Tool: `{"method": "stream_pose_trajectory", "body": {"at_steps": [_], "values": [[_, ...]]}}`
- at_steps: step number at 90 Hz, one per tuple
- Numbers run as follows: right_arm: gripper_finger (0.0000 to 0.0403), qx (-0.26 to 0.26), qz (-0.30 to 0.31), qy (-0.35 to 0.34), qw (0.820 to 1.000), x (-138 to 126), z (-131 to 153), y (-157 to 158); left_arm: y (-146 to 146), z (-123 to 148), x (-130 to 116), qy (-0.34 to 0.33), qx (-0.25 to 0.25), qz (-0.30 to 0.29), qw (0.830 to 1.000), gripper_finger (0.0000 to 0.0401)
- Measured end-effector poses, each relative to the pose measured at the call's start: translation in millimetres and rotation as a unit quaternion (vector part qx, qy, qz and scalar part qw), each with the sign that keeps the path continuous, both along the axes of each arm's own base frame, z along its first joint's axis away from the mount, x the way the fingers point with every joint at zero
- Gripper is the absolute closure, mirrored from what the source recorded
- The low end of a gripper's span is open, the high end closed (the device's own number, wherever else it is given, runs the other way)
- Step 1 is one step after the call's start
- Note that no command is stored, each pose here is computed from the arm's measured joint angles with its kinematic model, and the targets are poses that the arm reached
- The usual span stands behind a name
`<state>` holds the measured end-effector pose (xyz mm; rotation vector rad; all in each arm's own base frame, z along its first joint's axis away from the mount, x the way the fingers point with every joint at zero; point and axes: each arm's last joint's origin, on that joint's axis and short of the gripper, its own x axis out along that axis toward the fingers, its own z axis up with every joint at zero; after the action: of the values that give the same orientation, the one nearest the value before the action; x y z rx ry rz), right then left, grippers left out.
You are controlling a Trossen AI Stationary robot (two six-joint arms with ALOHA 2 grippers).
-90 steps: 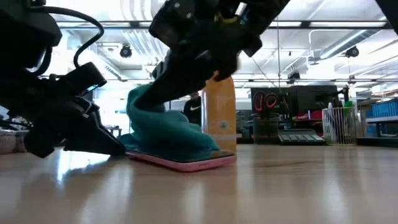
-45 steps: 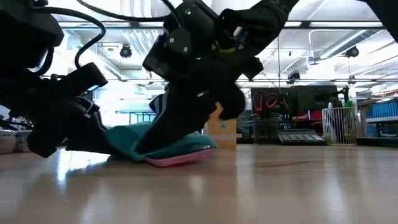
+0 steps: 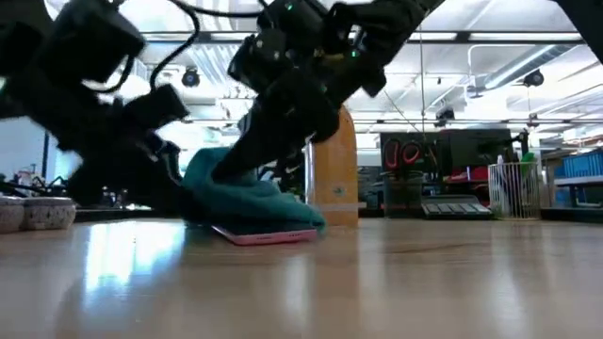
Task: Apply microfiber cloth
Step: Wipe the cellphone with the microfiber cloth
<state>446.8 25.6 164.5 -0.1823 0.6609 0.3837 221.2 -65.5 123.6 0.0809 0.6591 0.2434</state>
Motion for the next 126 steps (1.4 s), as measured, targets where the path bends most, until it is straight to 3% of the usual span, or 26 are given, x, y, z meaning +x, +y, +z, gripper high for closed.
{"method": "stream_pose_trajectory", "body": {"at_steps": [15,33,50,69,84,103,126], "values": [[0.0403,0.019,0.017,0.025,0.999,-3.7,-4.1,-1.7,22.2,31.0,-18.4,0.001,0.026,0.017,1.0,0.0342],[0.0403,0.028,0.031,0.048,0.998,-6.2,-15.1,0.7,60.6,30.7,-17.5,-0.006,0.06,0.058,0.996,0.0342],[0.0403,0.037,0.037,0.055,0.997,-5.8,-22.4,3.8,83.8,5.0,2.0,-0.054,0.016,0.012,0.998,0.0342],[0.0403,0.045,0.027,0.043,0.998,1.9,-41.2,3.4,86.5,-30.8,18.7,-0.005,-0.018,0.012,1.0,0.0342],[0.0403,-0.001,-0.032,0.025,0.999,5.4,-40.3,-9.0,84.4,-51.3,27.2,-0.008,-0.068,-0.008,0.998,0.0342],[0.0403,-0.015,-0.089,0.02,0.996,6.2,-40.4,-36.8,81.1,-57.7,31.6,-0.03,-0.114,-0.05,0.992,0.0342],[0.0403,-0.033,-0.133,0.004,0.991,6.9,-39.3,-52.2,80.5,-52.6,30.3,-0.034,-0.12,-0.055,0.991,0.0342]]}}
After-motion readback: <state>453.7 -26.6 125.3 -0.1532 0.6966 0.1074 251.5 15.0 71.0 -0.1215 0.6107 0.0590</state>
